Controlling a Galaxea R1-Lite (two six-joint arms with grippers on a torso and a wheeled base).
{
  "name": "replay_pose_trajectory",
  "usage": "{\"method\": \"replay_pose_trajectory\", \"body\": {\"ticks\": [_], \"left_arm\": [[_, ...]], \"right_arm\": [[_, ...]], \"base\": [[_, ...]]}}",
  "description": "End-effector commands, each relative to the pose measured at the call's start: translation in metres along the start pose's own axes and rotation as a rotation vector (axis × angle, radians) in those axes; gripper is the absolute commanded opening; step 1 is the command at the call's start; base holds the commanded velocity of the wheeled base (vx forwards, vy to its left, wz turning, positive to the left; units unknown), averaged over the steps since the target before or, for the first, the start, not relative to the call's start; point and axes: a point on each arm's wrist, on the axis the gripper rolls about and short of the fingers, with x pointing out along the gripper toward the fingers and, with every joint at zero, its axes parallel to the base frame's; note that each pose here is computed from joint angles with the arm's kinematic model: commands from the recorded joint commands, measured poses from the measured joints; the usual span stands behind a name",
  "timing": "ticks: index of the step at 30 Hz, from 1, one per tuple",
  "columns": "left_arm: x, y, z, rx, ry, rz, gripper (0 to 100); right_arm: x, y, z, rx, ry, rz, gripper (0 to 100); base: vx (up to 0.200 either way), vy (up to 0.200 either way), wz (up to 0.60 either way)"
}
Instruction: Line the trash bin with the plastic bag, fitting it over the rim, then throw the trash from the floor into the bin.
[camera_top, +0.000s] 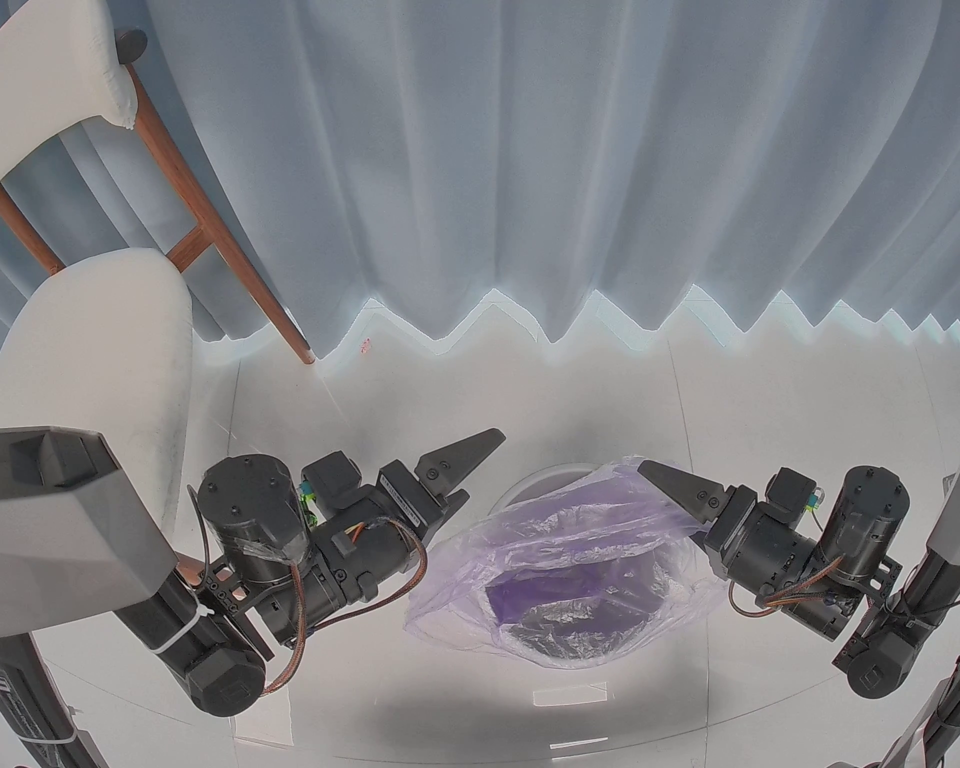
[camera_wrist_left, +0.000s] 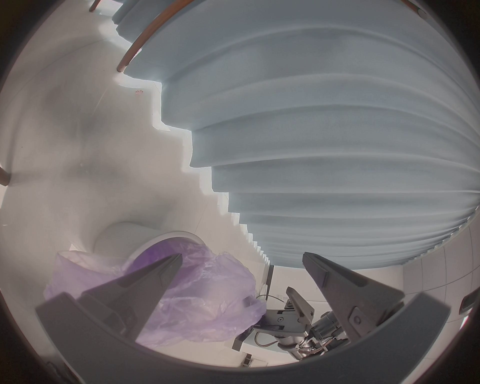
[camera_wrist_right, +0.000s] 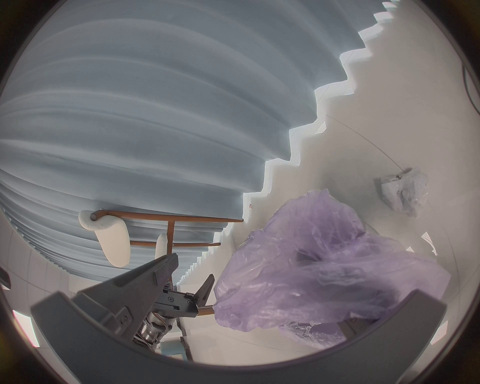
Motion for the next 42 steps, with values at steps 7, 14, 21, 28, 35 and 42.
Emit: {"method": "replay_pose_trajectory", "body": {"ticks": [7, 14, 21, 28, 35, 42], "left_arm": [[-0.009, -0.008, -0.015, 0.035, 0.025, 0.008, 100], [-0.061, -0.031, -0.016, 0.345, -0.093, 0.086, 100], [-0.102, -0.050, -0.073, 0.149, 0.206, 0.005, 100], [-0.074, -0.014, -0.088, -0.194, 0.268, 0.171, 100], [-0.042, 0.043, -0.112, -0.193, 0.293, 0.345, 100], [-0.027, 0.048, -0.102, -0.223, 0.248, 0.321, 100]], "right_arm": [[0.001, 0.000, 0.000, 0.000, -0.005, 0.008, 100], [0.008, -0.007, -0.006, 0.001, 0.018, -0.015, 100], [0.013, -0.005, -0.009, -0.001, 0.030, -0.002, 100], [0.014, -0.003, -0.011, -0.003, 0.032, 0.003, 100], [0.013, -0.001, -0.010, -0.004, 0.027, 0.010, 100], [0.014, 0.001, -0.007, -0.004, 0.016, 0.023, 100]], "base": [[0.000, -0.114, 0.00], [0.000, 0.000, 0.00], [0.000, 0.000, 0.00], [0.000, 0.000, 0.00], [0.000, 0.000, 0.00], [0.000, 0.000, 0.00]]}}
